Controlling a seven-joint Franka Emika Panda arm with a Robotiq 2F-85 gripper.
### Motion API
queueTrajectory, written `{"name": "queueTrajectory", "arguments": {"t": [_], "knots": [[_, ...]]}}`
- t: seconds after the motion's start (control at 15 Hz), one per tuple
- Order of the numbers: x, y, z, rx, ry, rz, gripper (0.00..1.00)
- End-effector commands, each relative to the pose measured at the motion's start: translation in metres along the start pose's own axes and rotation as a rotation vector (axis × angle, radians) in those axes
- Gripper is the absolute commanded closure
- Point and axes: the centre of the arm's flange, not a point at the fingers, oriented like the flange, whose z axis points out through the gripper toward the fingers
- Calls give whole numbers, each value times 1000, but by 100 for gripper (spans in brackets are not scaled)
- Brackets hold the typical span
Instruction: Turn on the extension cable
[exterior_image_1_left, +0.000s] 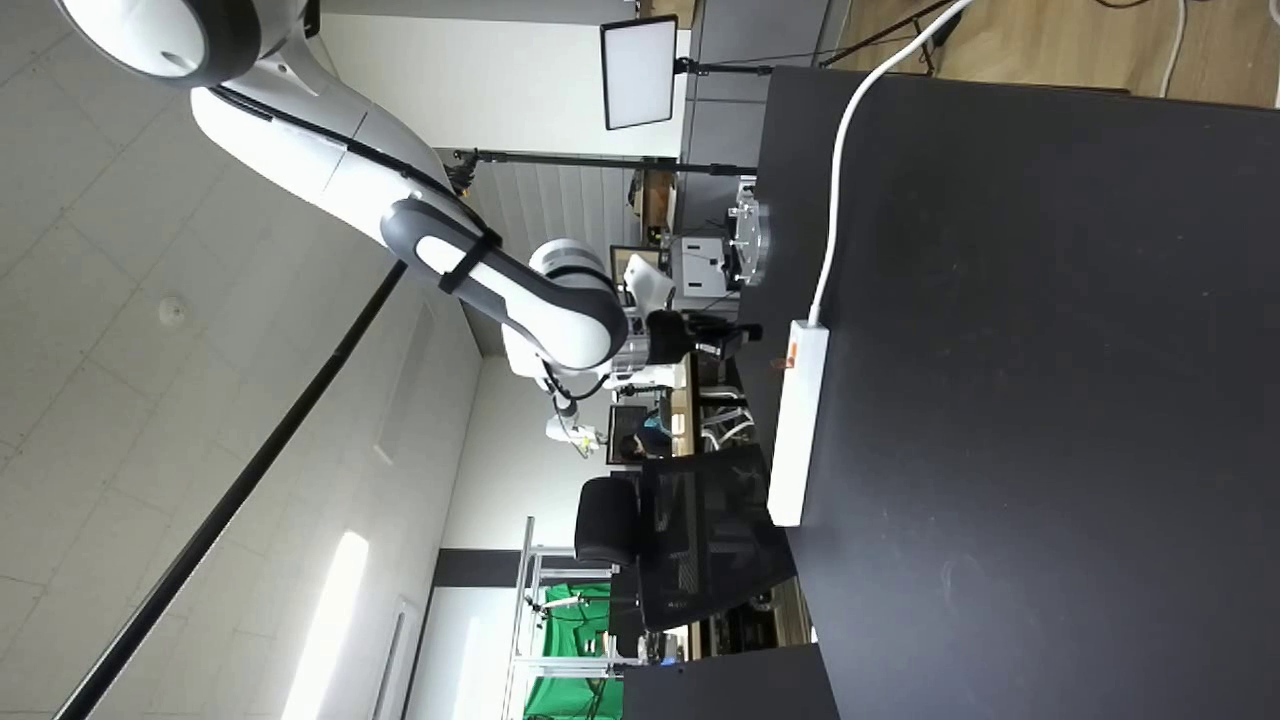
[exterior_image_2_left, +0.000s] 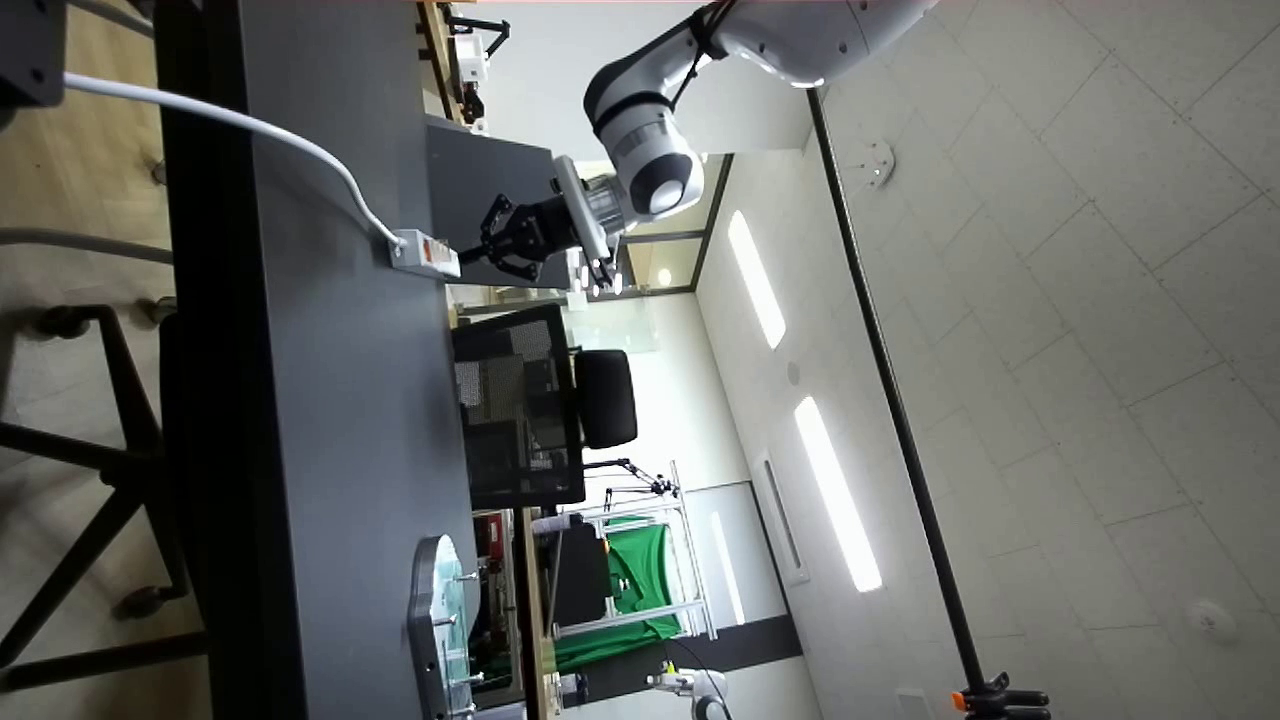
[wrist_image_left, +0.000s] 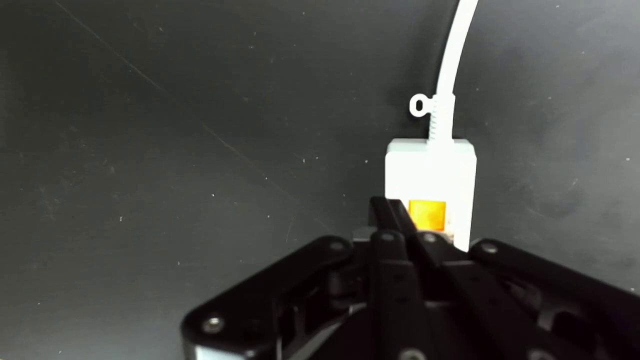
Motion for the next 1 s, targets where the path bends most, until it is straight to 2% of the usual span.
{"name": "queueTrajectory", "arguments": {"t": [0.0, 0.93], "knots": [[11, 2, 5, -42, -19, 11, 100], [18, -23, 11, -32, 34, 1, 100]]}}
